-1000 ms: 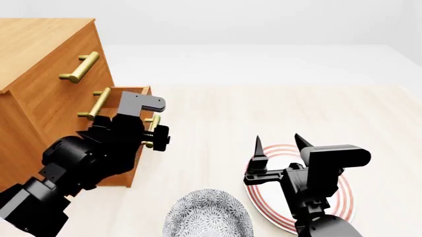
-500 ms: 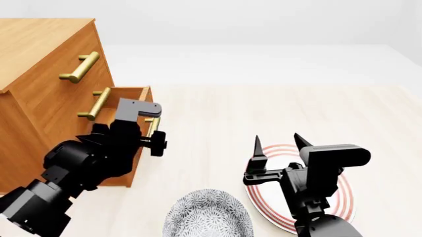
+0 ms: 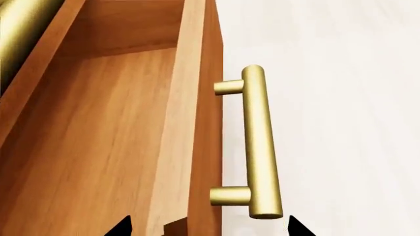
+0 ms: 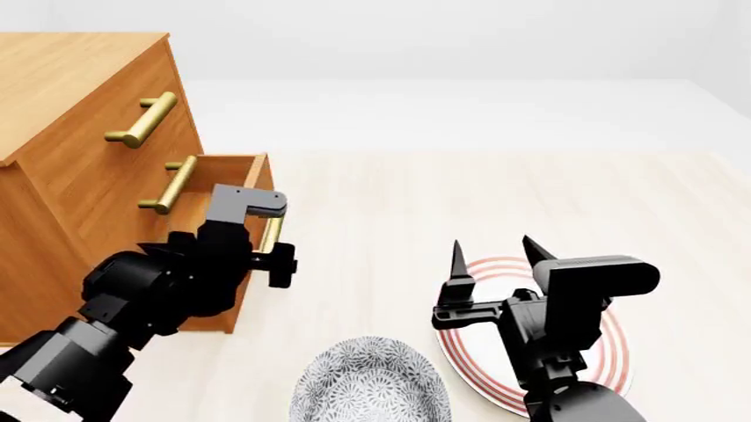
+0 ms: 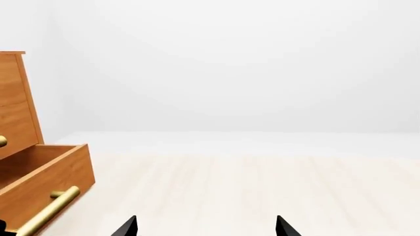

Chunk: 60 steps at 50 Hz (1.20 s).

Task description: Open the bottom drawer of the cabinet.

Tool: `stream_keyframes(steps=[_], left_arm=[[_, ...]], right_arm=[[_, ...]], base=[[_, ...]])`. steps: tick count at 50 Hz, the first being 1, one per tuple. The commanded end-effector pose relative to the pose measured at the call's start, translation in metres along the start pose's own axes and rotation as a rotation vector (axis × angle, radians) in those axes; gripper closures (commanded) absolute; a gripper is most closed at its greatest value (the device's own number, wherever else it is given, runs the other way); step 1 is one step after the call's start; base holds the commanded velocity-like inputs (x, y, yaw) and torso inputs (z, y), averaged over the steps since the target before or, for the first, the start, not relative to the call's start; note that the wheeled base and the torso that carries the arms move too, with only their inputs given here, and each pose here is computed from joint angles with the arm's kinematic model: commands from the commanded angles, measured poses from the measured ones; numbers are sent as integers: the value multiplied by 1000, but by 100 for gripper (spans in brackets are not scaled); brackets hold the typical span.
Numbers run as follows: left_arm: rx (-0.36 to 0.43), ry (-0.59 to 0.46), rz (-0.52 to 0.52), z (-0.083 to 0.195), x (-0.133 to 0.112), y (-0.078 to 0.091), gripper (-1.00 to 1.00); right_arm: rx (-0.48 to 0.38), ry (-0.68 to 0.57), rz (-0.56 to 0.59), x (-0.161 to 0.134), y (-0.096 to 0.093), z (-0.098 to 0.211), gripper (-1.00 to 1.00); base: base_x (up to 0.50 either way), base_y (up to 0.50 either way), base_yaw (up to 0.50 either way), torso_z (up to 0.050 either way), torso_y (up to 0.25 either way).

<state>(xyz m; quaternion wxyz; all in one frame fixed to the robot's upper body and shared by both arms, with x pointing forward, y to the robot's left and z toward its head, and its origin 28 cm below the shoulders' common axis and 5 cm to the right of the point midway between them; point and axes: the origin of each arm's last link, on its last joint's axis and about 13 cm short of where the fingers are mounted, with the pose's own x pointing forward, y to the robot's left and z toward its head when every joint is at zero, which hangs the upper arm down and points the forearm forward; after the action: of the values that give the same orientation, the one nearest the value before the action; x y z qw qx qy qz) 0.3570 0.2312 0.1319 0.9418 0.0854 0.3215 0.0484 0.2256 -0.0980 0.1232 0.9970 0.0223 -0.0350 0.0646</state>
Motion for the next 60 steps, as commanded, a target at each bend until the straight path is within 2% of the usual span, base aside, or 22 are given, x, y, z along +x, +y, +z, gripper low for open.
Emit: stream_keyframes(steps=[1,18,28,44,50,60], left_arm=[[-15,36,-16,-1,2,0,-100],[-18,60,-43,-2,2,-1,-100],[27,34,-114,0,-3,-8,-100],[56,20,-158,3,-5,-14,-100],[54,32,-226,3,-5,-23,-100],[60,27,-263,7,-1,-34,-100]], right_arm=[[-1,1,1,0,0,0,-100],[0,4,0,0,0,-2,-100],[-1,5,0,0,0,-2,-100],[-4,4,2,1,0,0,-100],[-2,-1,1,0,0,1,-100],[-3,-3,-3,0,-1,1,-100]], base=[[0,0,0,0,0],[0,0,0,0,0],[0,0,0,0,0],[0,0,0,0,0],[0,0,0,0,0],[0,0,0,0,0]])
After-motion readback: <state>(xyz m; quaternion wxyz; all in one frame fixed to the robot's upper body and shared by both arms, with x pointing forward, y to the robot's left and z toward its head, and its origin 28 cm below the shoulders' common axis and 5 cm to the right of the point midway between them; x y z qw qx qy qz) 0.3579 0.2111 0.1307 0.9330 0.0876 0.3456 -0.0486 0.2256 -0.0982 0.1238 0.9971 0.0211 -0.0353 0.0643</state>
